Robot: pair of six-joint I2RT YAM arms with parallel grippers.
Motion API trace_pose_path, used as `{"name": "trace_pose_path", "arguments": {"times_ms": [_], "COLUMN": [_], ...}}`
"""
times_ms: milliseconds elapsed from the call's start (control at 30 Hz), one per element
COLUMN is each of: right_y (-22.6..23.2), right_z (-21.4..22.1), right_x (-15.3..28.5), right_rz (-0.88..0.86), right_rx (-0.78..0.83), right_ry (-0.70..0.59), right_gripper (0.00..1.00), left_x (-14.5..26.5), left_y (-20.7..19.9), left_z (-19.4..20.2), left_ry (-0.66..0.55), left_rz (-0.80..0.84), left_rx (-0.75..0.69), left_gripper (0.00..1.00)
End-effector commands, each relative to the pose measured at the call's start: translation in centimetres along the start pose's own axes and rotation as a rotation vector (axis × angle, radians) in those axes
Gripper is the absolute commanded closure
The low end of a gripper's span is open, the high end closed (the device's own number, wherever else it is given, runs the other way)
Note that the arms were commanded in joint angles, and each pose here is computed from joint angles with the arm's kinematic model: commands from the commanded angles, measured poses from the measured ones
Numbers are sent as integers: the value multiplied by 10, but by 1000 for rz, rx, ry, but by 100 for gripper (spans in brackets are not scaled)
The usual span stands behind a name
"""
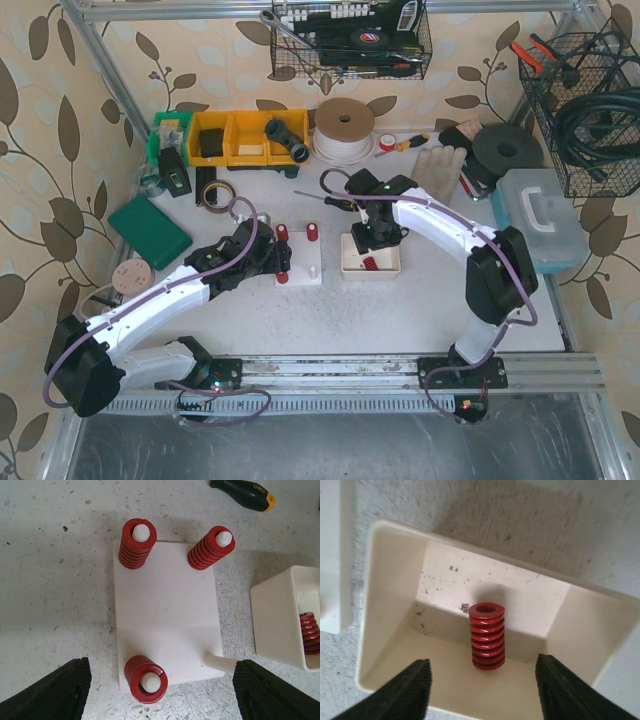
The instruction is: Install the large spring
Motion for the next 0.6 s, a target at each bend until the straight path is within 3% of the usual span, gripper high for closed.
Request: {"name": "trace_pose_path", "arguments": {"times_ms": [0,100,567], "right_y": [6,7,5], "right_z": [17,22,49], "right_x": [-30,-42,-88], "right_rz": [-27,-30,-8], "right_rx": [82,127,154], "right_ry": [123,162,296], "right_gripper": [38,33,32], "left_x": [9,7,4], "left_y": [-13,-13,-13], "left_z": [-10,-9,-10], "left_ry": [-27,-19,-13], "left_rz": [45,39,22], "left_rx": [-14,-16,-18], "left_gripper": [19,19,19]}}
Point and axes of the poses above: each gripper's point midway between its finger pads, its own x axis back along the fingers, its own y axis along the line the jaws close on, z = x × y, the point moved 1 cm from there along x, back along the fingers, and after that the axes turned 6 degrees about x, right-handed, at the moved point
